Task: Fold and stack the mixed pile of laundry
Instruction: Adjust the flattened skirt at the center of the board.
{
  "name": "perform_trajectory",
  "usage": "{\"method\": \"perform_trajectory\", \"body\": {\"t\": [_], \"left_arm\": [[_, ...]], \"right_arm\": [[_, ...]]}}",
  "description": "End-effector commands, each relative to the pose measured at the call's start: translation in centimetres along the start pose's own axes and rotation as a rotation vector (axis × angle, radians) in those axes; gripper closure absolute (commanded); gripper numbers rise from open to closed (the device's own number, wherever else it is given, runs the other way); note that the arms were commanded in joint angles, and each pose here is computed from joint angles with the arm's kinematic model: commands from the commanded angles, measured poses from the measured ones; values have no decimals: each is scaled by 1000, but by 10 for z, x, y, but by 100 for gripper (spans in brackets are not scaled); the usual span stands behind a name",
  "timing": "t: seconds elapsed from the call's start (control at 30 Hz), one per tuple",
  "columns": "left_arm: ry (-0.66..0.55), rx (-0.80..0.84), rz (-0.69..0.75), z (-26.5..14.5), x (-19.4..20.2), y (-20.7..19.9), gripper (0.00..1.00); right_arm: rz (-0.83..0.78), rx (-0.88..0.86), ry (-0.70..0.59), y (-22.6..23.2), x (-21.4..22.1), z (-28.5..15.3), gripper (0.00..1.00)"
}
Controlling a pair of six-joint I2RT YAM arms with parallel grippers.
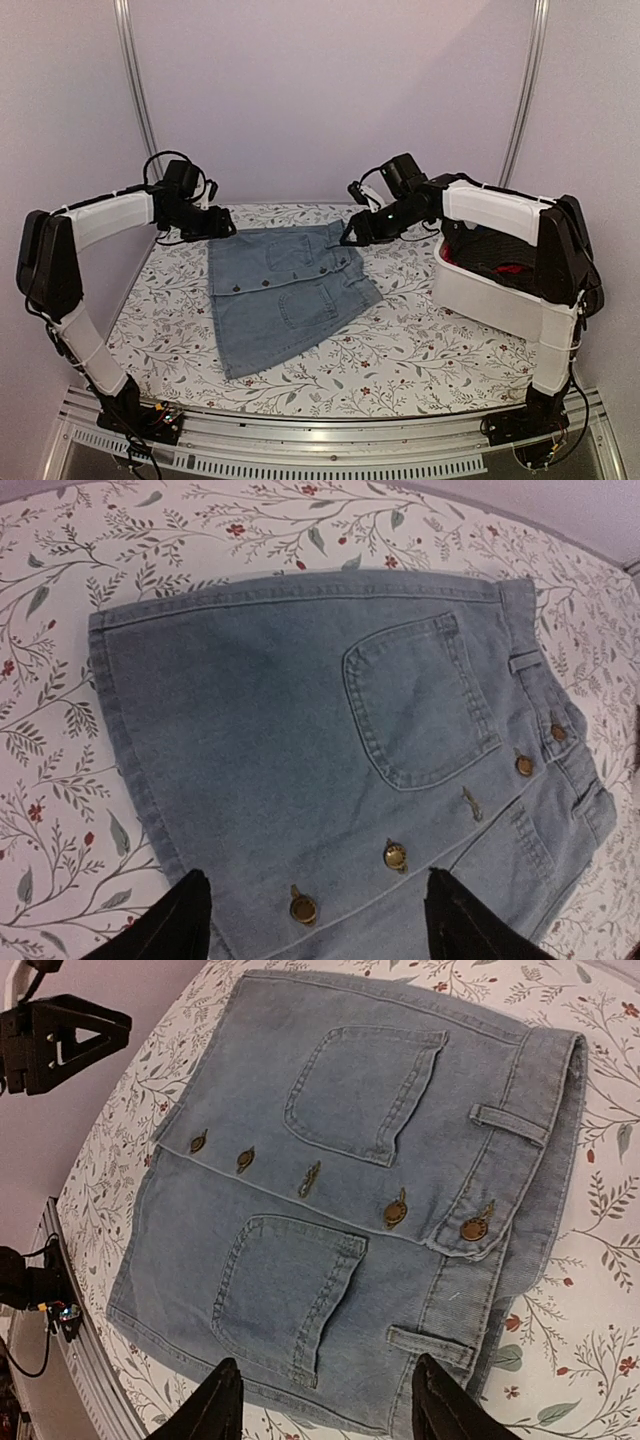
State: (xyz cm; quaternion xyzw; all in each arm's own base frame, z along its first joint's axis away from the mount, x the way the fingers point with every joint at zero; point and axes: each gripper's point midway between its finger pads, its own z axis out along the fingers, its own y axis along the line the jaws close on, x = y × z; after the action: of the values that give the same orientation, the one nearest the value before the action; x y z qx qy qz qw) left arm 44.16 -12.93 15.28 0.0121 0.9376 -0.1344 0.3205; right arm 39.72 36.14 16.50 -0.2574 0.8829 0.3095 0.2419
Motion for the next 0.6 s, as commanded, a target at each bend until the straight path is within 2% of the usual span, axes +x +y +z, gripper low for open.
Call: {"method": "perform_trajectory", "body": {"t": [0.0, 0.13, 0.3, 0.37, 0.57], "left_arm": [[87, 117, 23, 21, 30, -36, 28], [140, 137, 25, 37, 46, -47, 29], [185, 121, 18, 54, 56, -44, 30], [199, 111, 21, 60, 58, -42, 29], [248, 92, 43, 81, 66, -35, 29]], "right_arm": [[25, -42, 128, 0, 34, 28, 45], [45, 12, 198, -14, 54, 35, 42], [66, 66, 224, -28, 69, 17, 19], [92, 70, 234, -35, 75, 13, 13], [132, -85, 337, -22, 97, 25, 14]]}}
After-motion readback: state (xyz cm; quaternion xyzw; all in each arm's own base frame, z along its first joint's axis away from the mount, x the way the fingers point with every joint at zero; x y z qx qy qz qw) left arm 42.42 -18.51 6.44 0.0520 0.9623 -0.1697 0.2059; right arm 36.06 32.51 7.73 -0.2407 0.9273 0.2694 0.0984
